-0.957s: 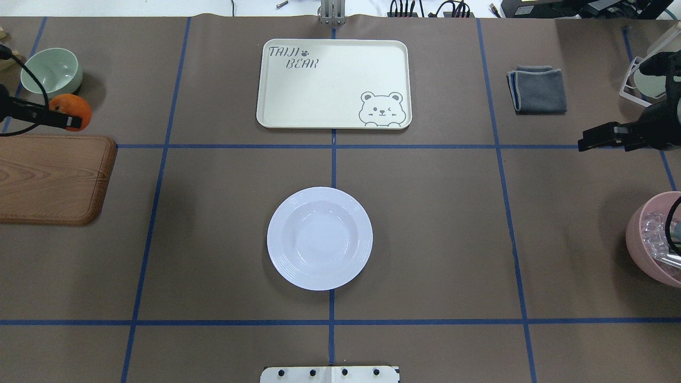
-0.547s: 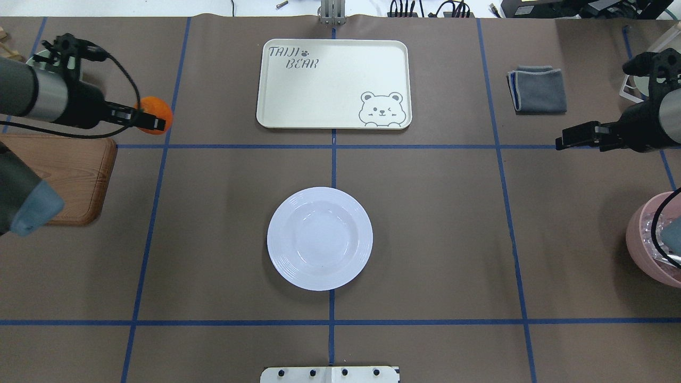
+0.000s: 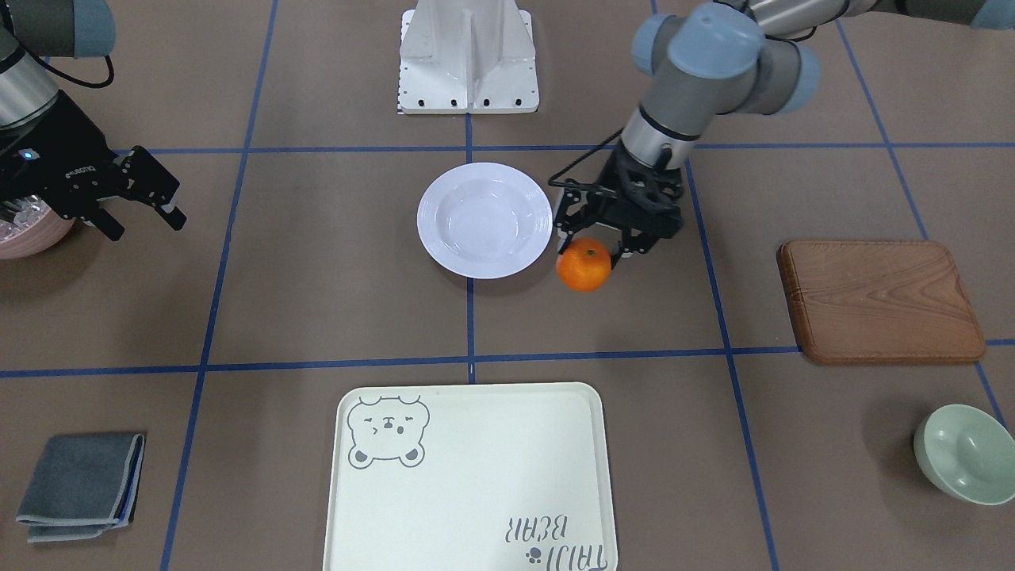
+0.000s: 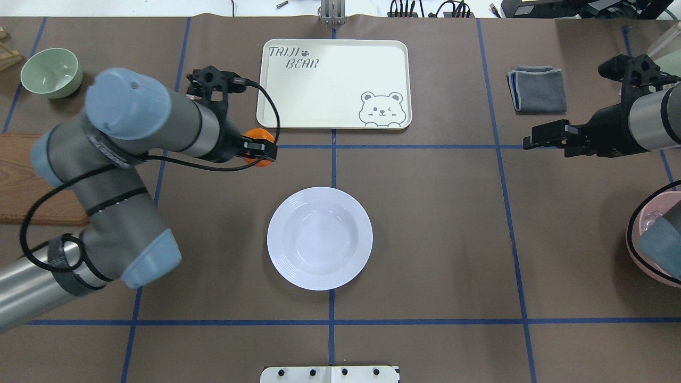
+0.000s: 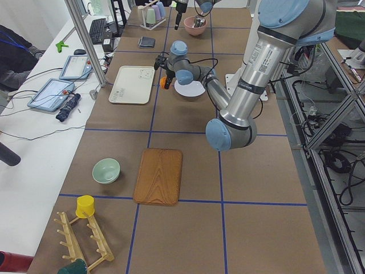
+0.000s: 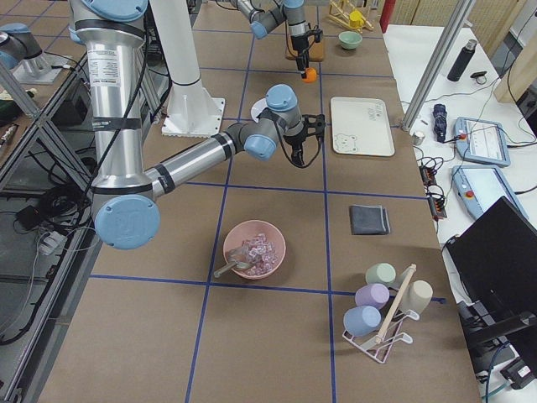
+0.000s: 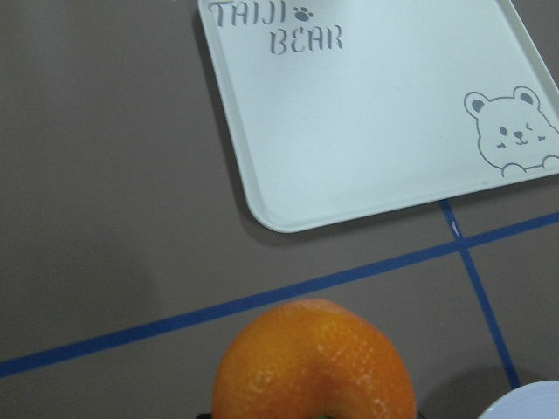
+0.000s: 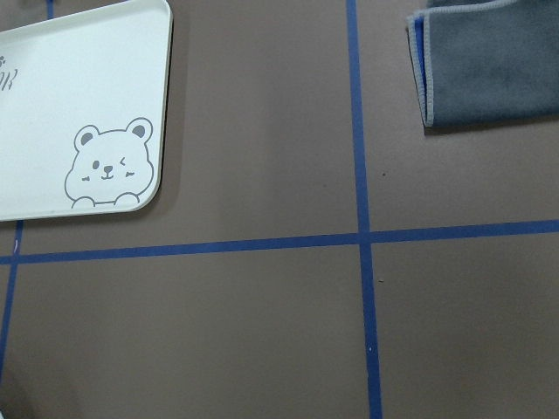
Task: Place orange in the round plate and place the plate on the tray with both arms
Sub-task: 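Carry the orange with the left gripper onto the plate while the right arm moves in, then release the orange and withdraw the left arm while the right gripper approaches the plate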
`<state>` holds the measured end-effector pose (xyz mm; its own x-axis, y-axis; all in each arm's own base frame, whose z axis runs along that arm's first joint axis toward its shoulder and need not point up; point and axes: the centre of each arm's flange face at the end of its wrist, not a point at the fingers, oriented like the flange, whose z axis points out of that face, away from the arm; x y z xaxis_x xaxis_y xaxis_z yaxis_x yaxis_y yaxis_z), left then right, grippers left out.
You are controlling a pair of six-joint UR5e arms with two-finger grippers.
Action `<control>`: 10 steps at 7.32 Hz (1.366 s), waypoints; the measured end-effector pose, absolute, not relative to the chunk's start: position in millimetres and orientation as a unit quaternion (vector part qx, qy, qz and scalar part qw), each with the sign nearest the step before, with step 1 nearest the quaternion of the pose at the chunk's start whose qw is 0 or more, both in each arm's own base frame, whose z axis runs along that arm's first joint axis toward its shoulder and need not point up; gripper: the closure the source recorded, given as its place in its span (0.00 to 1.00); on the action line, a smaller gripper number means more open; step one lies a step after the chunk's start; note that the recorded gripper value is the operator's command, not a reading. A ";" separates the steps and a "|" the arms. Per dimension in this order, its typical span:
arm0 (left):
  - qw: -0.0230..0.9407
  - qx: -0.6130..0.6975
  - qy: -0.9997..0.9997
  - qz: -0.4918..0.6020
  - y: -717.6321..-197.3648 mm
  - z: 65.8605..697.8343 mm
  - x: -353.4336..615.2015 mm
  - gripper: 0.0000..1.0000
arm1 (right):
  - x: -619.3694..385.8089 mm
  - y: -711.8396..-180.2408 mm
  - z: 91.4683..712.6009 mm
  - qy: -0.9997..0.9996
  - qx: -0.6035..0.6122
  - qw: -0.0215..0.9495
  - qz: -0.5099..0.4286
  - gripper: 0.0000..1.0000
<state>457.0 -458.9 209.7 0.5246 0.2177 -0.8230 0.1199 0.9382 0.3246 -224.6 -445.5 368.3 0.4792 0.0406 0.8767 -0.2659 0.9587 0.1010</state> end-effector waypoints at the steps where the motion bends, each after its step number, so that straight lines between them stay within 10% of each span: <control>1: 0.866 0.158 0.473 0.023 -435.2 186.8 490.1 1.00 | -235.0 -445.7 357.4 -0.510 0.108 0.847 0.101 0.00; 4: 0.896 0.140 0.419 0.045 -367.6 180.5 573.0 0.94 | -266.2 -440.9 339.4 -0.517 0.109 0.841 0.121 0.00; 5: 0.902 0.136 0.408 0.049 -360.6 182.0 597.1 0.78 | -270.9 -438.9 338.4 -0.517 0.108 0.841 0.121 0.00; 6: 0.904 0.131 0.404 0.049 -358.7 176.8 615.5 0.17 | -273.5 -437.9 337.1 -0.518 0.108 0.840 0.120 0.00; 7: 0.905 0.129 0.402 0.048 -359.6 171.5 626.8 0.02 | -275.6 -437.2 335.3 -0.519 0.108 0.840 0.118 0.00; 10: 0.903 0.158 0.398 0.046 -365.1 162.7 623.9 0.01 | -282.9 -434.6 331.8 -0.522 0.107 0.839 0.112 0.00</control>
